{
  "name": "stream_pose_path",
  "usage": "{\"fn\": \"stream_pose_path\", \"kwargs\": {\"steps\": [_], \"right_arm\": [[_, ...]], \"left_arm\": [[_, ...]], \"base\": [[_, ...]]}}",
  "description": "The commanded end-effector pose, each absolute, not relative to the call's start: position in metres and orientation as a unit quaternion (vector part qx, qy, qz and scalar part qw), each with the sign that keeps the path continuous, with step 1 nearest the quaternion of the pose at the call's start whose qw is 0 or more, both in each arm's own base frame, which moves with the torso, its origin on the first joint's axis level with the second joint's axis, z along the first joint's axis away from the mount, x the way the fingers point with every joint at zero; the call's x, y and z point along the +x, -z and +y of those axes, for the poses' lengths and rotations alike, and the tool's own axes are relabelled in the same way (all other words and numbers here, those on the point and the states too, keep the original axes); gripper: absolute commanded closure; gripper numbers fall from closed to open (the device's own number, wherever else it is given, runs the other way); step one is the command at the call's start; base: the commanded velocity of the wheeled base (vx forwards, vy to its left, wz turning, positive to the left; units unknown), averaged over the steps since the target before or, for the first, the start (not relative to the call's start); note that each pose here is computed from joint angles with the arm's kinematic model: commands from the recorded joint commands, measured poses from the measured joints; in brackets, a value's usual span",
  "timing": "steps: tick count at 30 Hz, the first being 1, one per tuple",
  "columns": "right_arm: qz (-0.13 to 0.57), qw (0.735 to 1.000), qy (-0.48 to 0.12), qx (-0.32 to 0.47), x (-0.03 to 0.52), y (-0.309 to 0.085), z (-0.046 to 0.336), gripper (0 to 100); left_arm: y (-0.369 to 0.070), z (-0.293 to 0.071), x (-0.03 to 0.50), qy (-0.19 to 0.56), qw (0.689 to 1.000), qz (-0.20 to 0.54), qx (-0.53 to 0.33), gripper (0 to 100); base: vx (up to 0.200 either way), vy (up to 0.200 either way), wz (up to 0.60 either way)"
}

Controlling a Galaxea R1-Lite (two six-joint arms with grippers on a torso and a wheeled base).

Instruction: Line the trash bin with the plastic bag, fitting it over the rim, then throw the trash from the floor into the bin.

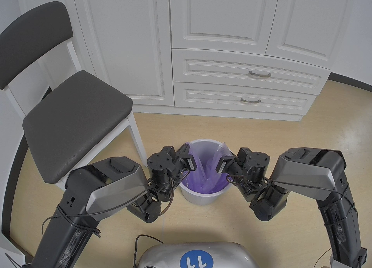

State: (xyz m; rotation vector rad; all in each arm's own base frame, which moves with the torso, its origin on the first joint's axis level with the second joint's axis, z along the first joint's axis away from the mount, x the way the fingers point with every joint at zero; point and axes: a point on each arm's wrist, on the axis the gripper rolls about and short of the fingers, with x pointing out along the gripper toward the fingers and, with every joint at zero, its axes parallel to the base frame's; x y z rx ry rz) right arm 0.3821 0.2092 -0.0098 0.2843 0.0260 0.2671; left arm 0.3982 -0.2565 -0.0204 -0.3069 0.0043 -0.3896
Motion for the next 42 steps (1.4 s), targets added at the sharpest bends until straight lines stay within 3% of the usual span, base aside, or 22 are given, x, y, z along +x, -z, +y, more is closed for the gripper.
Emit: {"fn": "stream_pose_path", "kwargs": {"steps": [1, 6, 15, 32, 37, 42], "right_arm": [[0.012, 0.988, -0.127, 0.086, 0.376, -0.007, 0.178, 100], [0.028, 0.994, -0.110, -0.007, 0.376, -0.008, 0.130, 100], [0.057, 0.991, -0.106, -0.053, 0.379, 0.008, 0.092, 100], [0.094, 0.987, -0.088, -0.091, 0.380, 0.034, 0.065, 100], [0.149, 0.978, -0.118, -0.091, 0.364, 0.034, 0.062, 100], [0.149, 0.977, -0.124, -0.092, 0.363, 0.033, 0.061, 100]], "left_arm": [[-0.005, -0.239, 0.392, 0.187, 0.974, -0.008, -0.126, 100], [-0.016, -0.199, 0.386, 0.207, 0.977, 0.012, -0.051, 100], [0.008, -0.151, 0.432, 0.148, 0.989, 0.009, -0.016, 100], [0.031, -0.127, 0.448, 0.115, 0.993, 0.017, 0.035, 100], [0.030, -0.123, 0.449, 0.111, 0.993, 0.016, 0.035, 100], [0.030, -0.121, 0.448, 0.112, 0.993, 0.018, 0.035, 100]], "base": [[0.000, 0.000, 0.00], [0.000, 0.000, 0.00], [0.000, 0.000, 0.00], [0.000, 0.000, 0.00], [0.000, 0.000, 0.00], [0.000, 0.000, 0.00]]}}
